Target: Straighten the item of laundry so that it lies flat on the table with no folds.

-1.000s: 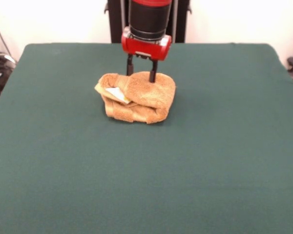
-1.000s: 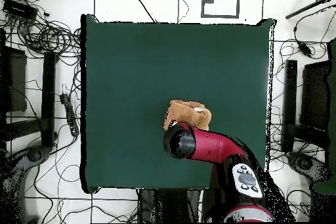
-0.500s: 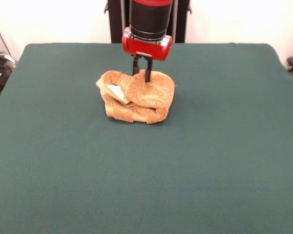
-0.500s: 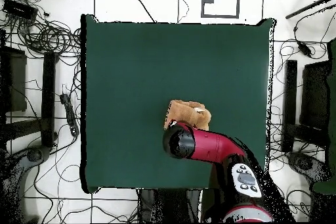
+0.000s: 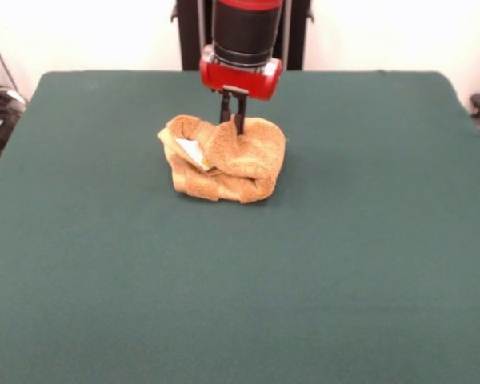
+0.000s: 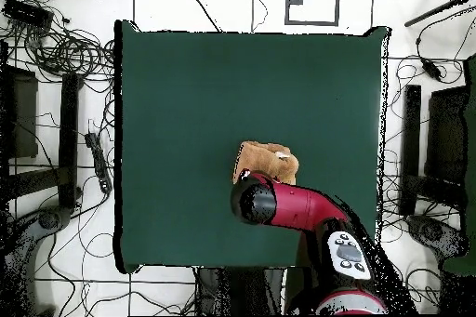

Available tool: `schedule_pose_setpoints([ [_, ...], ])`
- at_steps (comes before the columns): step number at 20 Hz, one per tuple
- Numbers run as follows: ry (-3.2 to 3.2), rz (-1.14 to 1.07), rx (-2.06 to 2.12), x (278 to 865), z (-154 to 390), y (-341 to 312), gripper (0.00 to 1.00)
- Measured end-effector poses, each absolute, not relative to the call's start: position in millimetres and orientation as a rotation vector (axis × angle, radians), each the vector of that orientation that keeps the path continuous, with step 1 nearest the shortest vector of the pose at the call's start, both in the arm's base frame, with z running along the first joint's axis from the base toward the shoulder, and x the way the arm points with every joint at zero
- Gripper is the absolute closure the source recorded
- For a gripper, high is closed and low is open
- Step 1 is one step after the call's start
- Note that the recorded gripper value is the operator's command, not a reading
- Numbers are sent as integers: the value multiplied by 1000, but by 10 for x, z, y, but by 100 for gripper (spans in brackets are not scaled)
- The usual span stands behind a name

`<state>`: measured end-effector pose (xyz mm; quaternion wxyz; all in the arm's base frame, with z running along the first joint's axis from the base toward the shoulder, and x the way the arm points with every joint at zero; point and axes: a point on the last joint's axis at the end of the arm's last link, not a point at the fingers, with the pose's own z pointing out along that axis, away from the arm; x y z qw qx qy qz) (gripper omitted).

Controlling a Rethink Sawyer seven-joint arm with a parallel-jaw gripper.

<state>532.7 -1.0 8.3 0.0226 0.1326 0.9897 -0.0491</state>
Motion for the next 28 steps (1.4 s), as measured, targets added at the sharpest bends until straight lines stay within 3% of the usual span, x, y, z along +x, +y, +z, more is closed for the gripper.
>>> schedule_pose_setpoints([
  [28,3061,-130,394,5397,109,388,100],
])
